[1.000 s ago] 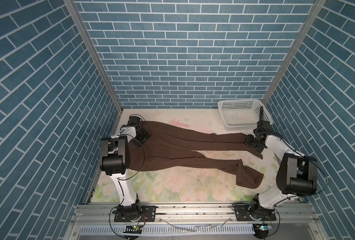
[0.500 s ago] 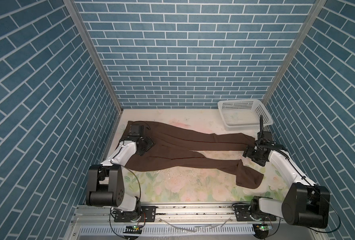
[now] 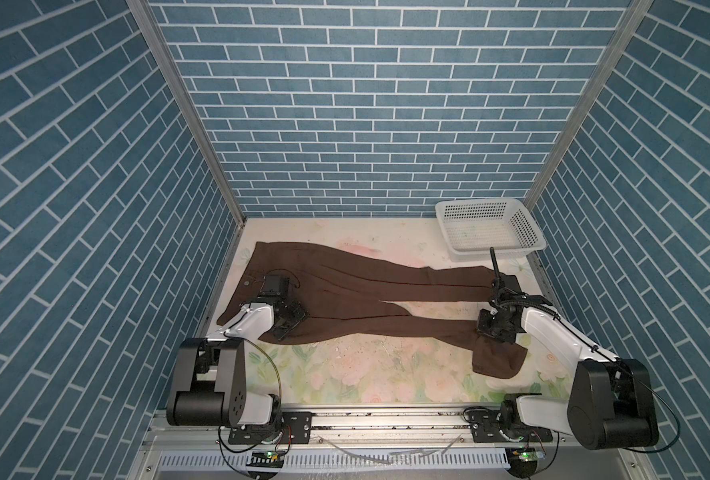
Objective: Fold and stack the trousers
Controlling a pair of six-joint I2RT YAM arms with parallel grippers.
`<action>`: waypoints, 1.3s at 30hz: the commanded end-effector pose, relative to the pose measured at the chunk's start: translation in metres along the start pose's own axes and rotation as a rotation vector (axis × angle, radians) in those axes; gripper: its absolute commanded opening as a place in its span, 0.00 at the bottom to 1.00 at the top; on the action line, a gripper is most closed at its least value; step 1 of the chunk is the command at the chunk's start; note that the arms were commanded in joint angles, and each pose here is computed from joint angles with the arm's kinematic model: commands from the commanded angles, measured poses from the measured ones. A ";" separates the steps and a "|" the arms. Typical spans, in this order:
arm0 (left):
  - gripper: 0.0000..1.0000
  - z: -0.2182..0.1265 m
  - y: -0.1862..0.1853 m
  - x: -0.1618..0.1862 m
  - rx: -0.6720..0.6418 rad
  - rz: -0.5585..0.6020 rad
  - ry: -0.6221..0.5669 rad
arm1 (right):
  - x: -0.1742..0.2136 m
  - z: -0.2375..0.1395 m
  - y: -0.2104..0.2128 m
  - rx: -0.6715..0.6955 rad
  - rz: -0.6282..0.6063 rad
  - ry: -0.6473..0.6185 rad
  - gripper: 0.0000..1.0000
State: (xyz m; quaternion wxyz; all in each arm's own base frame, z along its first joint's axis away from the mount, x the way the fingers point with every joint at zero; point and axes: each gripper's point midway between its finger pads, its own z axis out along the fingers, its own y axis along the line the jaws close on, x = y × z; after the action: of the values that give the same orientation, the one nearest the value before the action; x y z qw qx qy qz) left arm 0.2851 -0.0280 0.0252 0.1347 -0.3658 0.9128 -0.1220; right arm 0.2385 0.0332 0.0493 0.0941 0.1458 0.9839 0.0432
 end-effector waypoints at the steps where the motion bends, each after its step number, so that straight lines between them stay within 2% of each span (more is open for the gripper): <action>1: 0.72 0.018 0.025 0.012 -0.072 -0.049 0.047 | -0.042 -0.022 -0.005 0.094 -0.055 -0.080 0.00; 4: 0.72 0.021 0.026 0.008 -0.078 -0.060 0.058 | -0.088 -0.057 -0.002 0.088 0.007 -0.163 0.00; 8: 0.72 0.019 0.032 0.000 -0.076 -0.086 0.063 | -0.140 -0.138 0.013 0.044 0.031 -0.416 0.00; 11: 0.72 0.017 0.037 -0.004 -0.043 -0.128 0.078 | -0.147 -0.190 0.015 0.025 0.026 -0.518 0.00; 14: 0.72 0.017 0.048 -0.008 -0.043 -0.154 0.081 | -0.128 -0.207 0.009 0.011 0.026 -0.547 0.00; 16: 0.72 0.018 0.057 -0.008 -0.045 -0.179 0.084 | -0.105 -0.196 -0.001 0.022 0.044 -0.517 0.00; 19: 0.72 0.022 0.072 -0.005 -0.033 -0.241 0.097 | -0.057 -0.161 -0.024 0.060 0.105 -0.431 0.00; 22: 0.72 0.025 0.091 -0.004 -0.032 -0.314 0.103 | -0.015 -0.128 -0.052 0.112 0.210 -0.374 0.00; 23: 0.72 0.024 0.099 -0.004 -0.033 -0.341 0.105 | -0.004 -0.120 -0.060 0.123 0.250 -0.361 0.06; 25: 0.72 0.022 0.112 -0.006 -0.035 -0.393 0.102 | 0.005 -0.115 -0.071 0.133 0.308 -0.354 0.42; 26: 0.72 0.019 0.118 -0.008 -0.033 -0.416 0.095 | 0.005 -0.115 -0.075 0.138 0.326 -0.357 0.54; 29: 0.72 0.007 0.134 -0.018 -0.053 -0.461 0.057 | -0.003 -0.121 -0.078 0.151 0.330 -0.359 0.69; 35: 0.72 -0.024 0.146 -0.041 -0.095 -0.477 -0.056 | -0.009 -0.103 -0.071 0.134 0.316 -0.256 0.72; 39: 0.72 -0.033 0.142 -0.049 -0.085 -0.455 -0.079 | 0.001 -0.080 -0.068 0.095 0.351 -0.181 0.60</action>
State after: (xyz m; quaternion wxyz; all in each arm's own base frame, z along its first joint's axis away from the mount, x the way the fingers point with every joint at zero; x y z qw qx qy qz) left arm 0.2515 0.1081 0.0309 0.1788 -0.5598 0.7945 -0.1532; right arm 0.2059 -0.0416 0.1310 0.1825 0.3049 0.9345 -0.0233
